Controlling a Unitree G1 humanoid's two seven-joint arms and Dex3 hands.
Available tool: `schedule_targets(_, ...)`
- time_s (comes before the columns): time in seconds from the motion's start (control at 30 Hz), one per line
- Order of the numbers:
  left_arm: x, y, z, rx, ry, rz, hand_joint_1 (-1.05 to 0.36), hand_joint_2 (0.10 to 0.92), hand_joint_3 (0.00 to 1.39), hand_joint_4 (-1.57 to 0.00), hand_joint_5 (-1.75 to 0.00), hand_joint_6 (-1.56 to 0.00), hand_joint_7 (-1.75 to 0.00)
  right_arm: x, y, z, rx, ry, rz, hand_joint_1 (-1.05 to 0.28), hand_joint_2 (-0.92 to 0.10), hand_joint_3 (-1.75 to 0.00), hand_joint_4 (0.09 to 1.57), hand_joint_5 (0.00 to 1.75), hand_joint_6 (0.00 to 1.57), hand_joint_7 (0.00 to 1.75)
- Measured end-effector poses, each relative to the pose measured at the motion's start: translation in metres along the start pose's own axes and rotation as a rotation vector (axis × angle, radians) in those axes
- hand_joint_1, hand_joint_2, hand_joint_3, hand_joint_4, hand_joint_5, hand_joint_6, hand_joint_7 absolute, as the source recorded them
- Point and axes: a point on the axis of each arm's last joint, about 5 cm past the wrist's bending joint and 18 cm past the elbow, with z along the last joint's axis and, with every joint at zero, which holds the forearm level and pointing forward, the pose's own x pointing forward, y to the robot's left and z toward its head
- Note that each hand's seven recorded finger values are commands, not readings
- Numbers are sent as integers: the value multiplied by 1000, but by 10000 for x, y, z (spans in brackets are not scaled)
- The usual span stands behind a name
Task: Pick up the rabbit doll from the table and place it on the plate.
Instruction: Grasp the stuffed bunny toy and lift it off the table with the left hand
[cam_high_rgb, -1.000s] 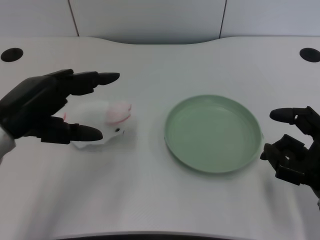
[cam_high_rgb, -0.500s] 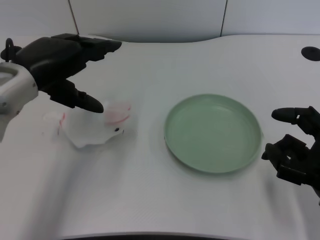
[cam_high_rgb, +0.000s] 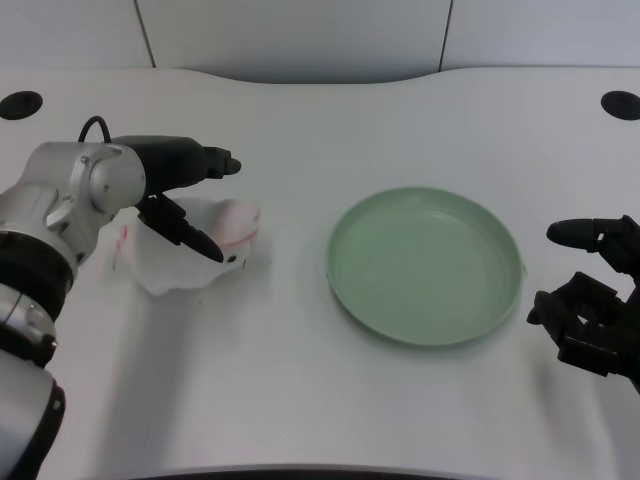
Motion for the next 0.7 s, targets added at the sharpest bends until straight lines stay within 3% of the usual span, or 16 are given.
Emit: schedule_targets(0.7,1,22,-10,6,8,-6,-924,921,99,1,-124,-87,-22,-2,0,1,0,0,0,127,-516,-934,749,1416,507,1261)
